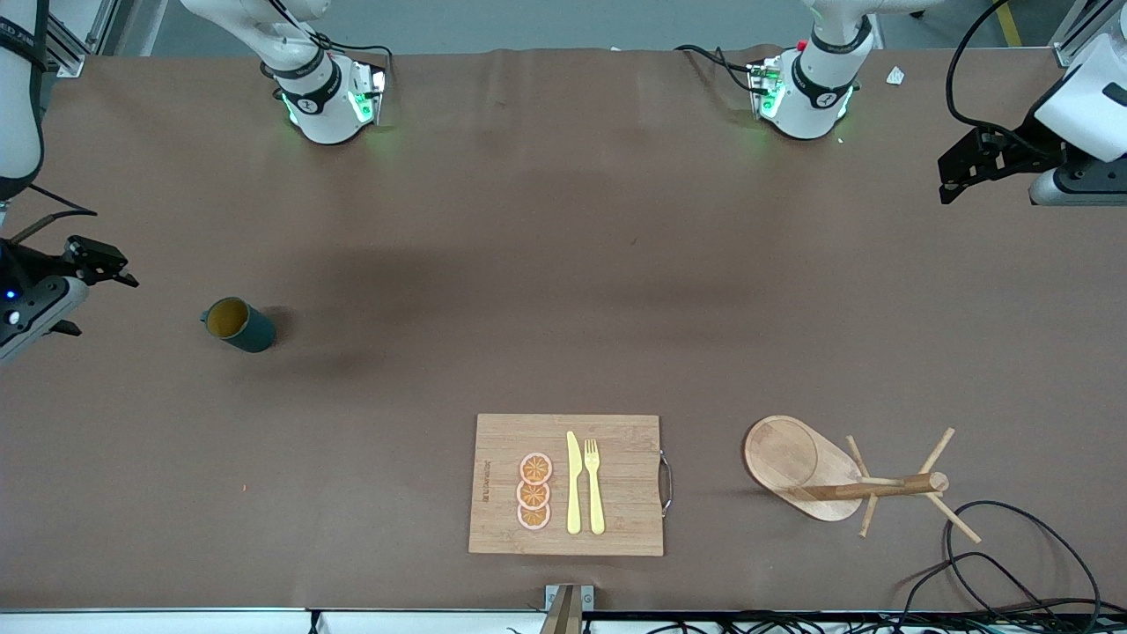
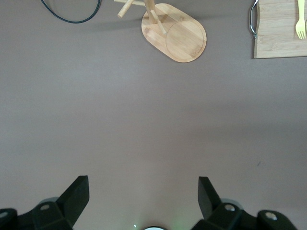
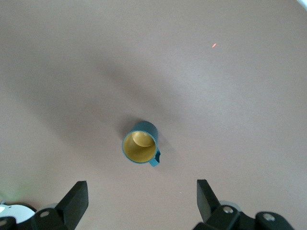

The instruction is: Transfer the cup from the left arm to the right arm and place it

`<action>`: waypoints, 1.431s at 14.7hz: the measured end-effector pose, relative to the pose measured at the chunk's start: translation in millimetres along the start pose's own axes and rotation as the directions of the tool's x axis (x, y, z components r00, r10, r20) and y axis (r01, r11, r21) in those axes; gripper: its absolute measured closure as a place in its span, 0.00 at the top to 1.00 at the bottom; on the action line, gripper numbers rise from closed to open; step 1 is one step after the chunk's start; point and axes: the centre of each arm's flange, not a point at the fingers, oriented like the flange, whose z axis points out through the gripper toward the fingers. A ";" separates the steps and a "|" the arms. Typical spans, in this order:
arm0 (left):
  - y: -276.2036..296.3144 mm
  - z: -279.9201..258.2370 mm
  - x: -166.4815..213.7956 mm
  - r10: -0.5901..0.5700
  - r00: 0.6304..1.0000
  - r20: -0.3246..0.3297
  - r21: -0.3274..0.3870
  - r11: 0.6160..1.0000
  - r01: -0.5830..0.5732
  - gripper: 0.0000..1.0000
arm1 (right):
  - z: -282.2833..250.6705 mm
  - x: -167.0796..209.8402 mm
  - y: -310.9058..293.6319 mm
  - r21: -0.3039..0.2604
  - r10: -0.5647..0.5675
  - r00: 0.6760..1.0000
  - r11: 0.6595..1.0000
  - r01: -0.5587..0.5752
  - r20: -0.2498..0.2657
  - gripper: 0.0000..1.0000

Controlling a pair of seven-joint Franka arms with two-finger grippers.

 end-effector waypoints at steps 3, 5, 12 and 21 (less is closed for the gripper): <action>0.7 0.0 0.0 0.002 1.000 0.000 0.000 1.000 -0.002 1.00 | -25.8 -5.0 -0.2 -0.023 0.005 1.000 1.000 -0.005 0.012 1.00; 1.1 -0.1 -0.1 0.003 1.000 0.000 0.000 1.000 -0.003 1.00 | -34.6 -6.3 -1.4 -0.027 0.016 1.000 1.000 -0.015 0.012 1.00; 1.5 -0.2 0.0 0.004 1.000 -0.001 0.000 1.000 -0.004 1.00 | -28.6 4.5 -21.1 0.005 0.434 0.898 0.900 -0.435 0.076 1.00; 5.5 -0.1 -0.2 0.011 1.000 -0.001 0.000 1.000 -0.011 1.00 | -73.1 -3.8 -54.6 0.038 0.649 0.759 0.758 -0.651 0.049 1.00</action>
